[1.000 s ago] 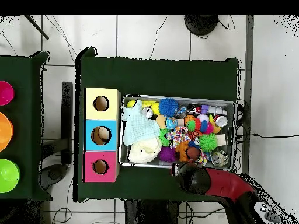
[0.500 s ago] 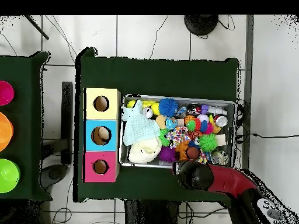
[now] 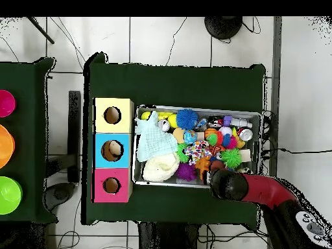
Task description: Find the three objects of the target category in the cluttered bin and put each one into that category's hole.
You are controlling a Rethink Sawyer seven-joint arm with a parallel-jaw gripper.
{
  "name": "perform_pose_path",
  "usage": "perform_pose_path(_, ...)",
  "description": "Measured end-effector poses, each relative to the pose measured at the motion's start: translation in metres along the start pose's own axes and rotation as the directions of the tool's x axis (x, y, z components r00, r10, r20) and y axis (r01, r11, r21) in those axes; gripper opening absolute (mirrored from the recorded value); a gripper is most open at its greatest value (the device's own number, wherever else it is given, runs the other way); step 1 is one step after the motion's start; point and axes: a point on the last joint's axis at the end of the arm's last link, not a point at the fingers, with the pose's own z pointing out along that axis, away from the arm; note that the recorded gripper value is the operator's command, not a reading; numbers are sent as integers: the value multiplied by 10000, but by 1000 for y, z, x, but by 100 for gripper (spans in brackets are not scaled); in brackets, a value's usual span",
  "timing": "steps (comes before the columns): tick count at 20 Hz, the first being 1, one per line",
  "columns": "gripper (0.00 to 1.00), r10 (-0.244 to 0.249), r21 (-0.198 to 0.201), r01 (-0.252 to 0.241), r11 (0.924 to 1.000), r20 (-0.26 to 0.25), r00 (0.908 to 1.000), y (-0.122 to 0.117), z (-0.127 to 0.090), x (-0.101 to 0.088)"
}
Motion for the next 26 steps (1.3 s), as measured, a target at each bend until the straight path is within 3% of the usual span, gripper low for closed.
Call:
perform_pose_path(15, 100, -22, 198, 18, 9998, 178, 9998, -8, -7, -6)
perform_pose_path(26, 100, -578, 361, 576, 9977, 55, 9983, 16, -17, -18)
